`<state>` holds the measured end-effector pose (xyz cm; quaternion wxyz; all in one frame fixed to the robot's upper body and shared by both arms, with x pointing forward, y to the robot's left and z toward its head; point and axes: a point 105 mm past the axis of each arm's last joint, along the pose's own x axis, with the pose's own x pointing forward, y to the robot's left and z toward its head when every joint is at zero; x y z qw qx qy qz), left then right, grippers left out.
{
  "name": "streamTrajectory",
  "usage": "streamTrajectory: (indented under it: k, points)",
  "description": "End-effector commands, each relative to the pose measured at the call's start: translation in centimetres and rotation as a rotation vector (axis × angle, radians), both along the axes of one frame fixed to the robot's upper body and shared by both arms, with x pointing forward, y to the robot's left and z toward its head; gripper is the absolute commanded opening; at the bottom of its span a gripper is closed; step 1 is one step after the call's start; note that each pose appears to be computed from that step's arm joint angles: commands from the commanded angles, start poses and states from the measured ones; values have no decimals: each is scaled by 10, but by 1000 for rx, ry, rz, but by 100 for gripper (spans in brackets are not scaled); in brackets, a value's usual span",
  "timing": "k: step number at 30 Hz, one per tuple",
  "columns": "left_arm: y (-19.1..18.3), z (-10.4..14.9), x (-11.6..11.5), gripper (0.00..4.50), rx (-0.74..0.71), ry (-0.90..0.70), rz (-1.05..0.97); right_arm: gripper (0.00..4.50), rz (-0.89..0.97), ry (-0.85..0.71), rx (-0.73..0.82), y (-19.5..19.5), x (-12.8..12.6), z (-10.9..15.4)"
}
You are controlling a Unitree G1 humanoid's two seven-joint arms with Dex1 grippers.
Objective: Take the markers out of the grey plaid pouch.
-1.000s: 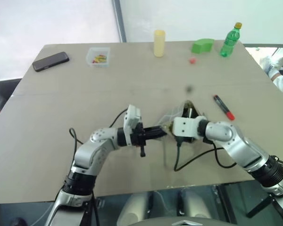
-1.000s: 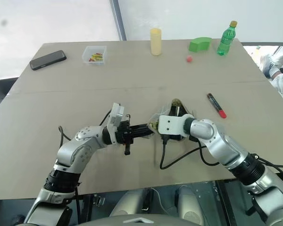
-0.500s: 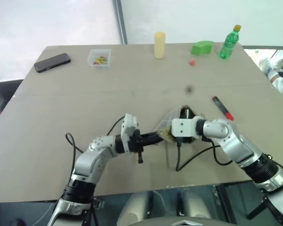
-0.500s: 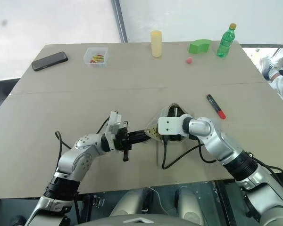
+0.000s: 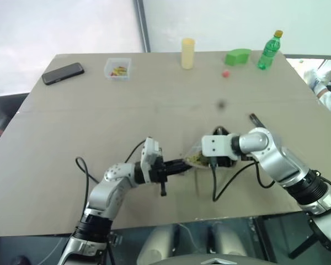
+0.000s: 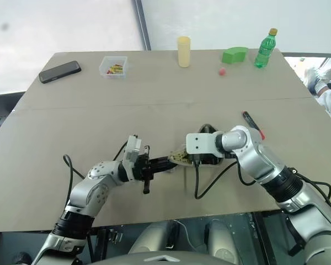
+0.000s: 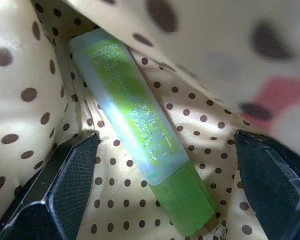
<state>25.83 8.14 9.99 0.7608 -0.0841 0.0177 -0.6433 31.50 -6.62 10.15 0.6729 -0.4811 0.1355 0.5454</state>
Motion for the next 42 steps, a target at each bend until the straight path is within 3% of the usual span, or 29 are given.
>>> streamTrajectory:
  k: [1,10,12,13,14,17,21,23,32,42]
  points:
    - [4,3,-2,0,-24,-26,-4,443,-91,8,-39,-7,12,-26]
    - [3,0,1,0,-25,-26,0,443,-90,96,-128,-9,6,-61]
    - [2,0,2,0,-25,-27,2,387,-120,105,-104,-4,10,-63]
    - [2,0,2,0,-25,-27,2,382,-127,109,-94,-2,12,-63]
    - [2,0,2,0,-26,-27,3,323,-132,107,-87,0,13,-63]
    - [4,0,2,0,-26,-25,6,202,-160,98,-56,4,18,-60]
    - [7,-1,2,0,-25,-19,13,75,-182,81,-23,3,18,-53]
    - [8,0,3,0,-25,-19,15,50,-192,65,-2,2,17,-46]
    - [14,3,15,0,-12,-13,53,31,-192,-18,274,2,-4,28]
    - [18,17,23,0,-89,67,48,29,-216,-9,290,-7,-9,39]
